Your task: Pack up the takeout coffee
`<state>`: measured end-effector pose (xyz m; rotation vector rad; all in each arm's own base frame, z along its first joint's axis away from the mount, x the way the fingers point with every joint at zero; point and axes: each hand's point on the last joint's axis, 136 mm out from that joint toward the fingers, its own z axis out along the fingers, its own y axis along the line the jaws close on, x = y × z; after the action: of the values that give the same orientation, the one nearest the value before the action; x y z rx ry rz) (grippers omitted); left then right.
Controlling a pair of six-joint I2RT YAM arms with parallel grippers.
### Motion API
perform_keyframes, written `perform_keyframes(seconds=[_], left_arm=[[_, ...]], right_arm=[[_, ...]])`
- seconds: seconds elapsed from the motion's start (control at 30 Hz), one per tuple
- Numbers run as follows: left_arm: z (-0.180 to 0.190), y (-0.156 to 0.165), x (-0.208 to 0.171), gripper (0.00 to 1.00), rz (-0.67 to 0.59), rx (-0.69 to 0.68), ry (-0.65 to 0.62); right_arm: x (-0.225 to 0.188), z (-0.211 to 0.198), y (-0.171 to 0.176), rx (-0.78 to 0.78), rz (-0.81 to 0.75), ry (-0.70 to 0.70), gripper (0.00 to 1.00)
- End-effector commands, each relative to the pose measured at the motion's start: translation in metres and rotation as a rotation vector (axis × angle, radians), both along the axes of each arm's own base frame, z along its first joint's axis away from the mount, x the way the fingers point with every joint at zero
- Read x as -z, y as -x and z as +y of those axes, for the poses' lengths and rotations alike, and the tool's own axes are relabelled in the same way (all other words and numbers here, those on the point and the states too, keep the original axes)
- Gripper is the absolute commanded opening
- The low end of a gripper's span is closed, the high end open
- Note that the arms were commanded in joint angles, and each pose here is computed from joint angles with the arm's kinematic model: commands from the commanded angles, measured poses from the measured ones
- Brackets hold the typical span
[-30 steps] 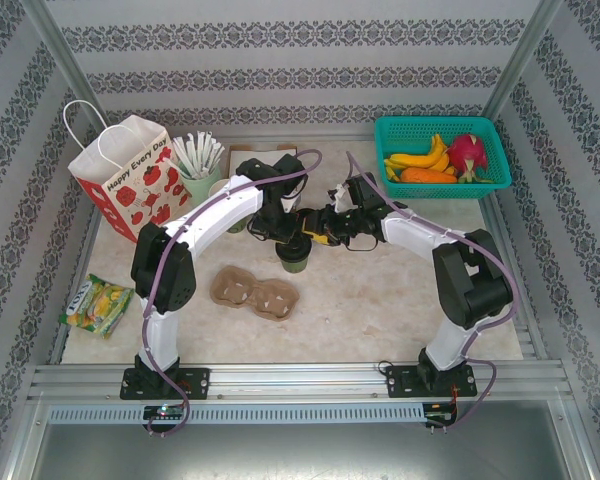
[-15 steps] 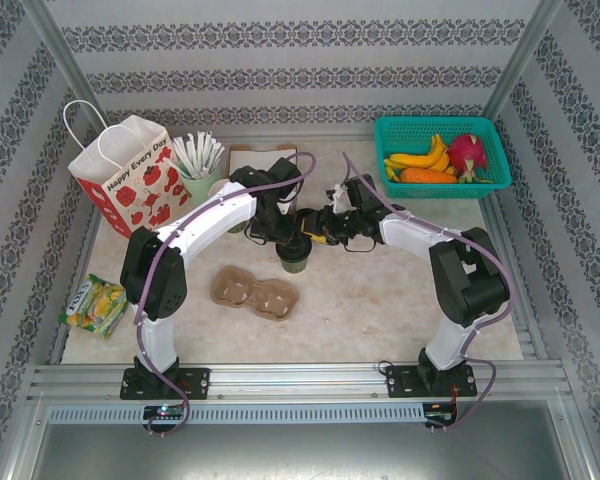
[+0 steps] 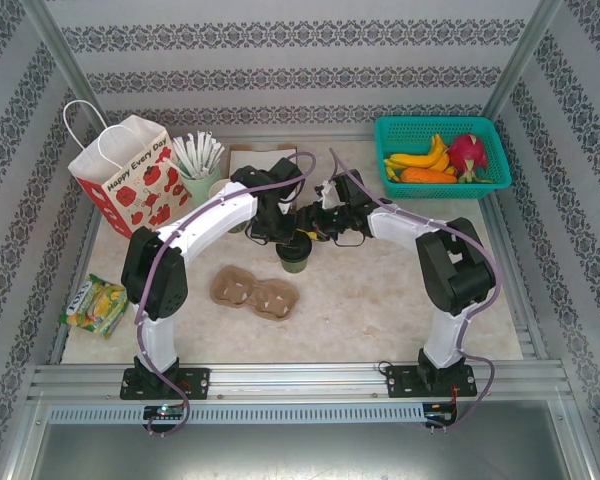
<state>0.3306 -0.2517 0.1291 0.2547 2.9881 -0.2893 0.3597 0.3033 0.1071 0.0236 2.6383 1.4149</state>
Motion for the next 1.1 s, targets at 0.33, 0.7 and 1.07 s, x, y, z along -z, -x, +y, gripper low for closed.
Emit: perform_keyframes(seconds=[0.33, 0.7, 1.07], left_arm=[[-0.007, 0.008, 0.038, 0.0, 0.057, -0.004, -0.075], [-0.007, 0.006, 0.033, 0.0, 0.046, -0.031, -0.064], [-0.014, 0.004, 0.032, 0.0, 0.05, -0.072, -0.026]], right_arm=[[0.006, 0.007, 0.013, -0.001, 0.024, 0.067, 0.51], [-0.029, -0.072, 0.003, 0.296, -0.164, 0.145, 0.86], [-0.022, -0.091, 0.068, 0.248, -0.277, 0.169, 0.98]])
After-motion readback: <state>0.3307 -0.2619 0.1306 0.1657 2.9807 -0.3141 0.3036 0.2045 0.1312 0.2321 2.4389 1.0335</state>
